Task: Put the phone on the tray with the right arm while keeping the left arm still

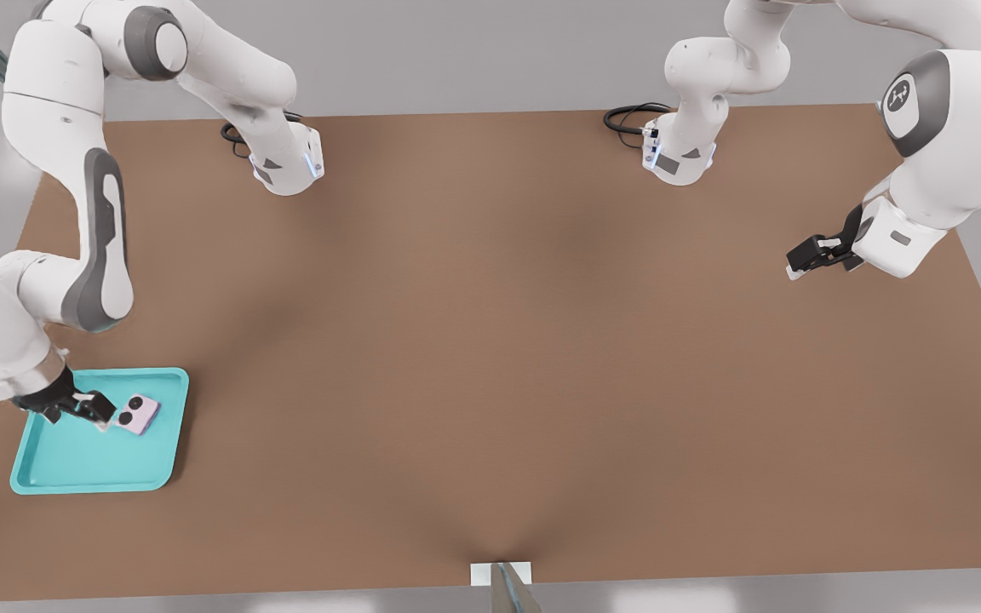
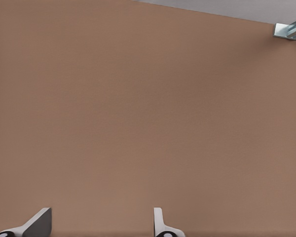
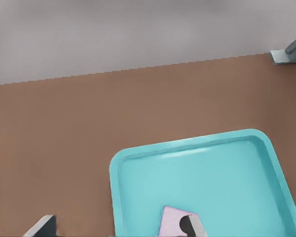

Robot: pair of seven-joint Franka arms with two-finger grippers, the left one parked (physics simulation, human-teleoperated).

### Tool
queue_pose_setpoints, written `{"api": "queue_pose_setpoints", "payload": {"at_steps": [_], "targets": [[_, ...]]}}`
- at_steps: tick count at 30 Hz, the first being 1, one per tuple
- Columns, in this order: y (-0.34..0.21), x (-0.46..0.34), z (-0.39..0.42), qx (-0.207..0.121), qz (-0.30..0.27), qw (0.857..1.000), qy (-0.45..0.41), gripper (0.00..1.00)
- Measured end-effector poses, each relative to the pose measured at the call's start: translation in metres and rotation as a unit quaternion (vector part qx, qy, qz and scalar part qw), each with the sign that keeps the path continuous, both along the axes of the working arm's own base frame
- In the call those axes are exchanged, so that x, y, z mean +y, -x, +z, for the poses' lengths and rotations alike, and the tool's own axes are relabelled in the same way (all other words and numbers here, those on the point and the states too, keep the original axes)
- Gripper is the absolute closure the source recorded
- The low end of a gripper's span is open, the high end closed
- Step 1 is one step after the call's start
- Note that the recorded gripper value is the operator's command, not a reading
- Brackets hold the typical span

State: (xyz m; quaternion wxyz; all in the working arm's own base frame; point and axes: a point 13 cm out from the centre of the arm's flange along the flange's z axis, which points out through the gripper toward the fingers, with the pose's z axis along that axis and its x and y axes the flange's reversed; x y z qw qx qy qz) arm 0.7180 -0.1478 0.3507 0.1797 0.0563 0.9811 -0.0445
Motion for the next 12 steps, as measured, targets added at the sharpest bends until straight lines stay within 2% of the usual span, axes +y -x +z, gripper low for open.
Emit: {"api": "queue_pose_setpoints", "payload": {"at_steps": [2, 3, 8, 12], "targets": [[-0.022, 0.087, 0.151, -0.048, 0.054, 0.997, 0.018, 0.0], [-0.01, 0.115, 0.176, -0.037, 0.07, 0.997, 0.017, 0.0], [0.066, 0.148, 0.126, 0.091, 0.084, 0.992, -0.013, 0.0], [0.082, 0.17, 0.116, 0.129, 0.095, 0.987, -0.022, 0.0]]}}
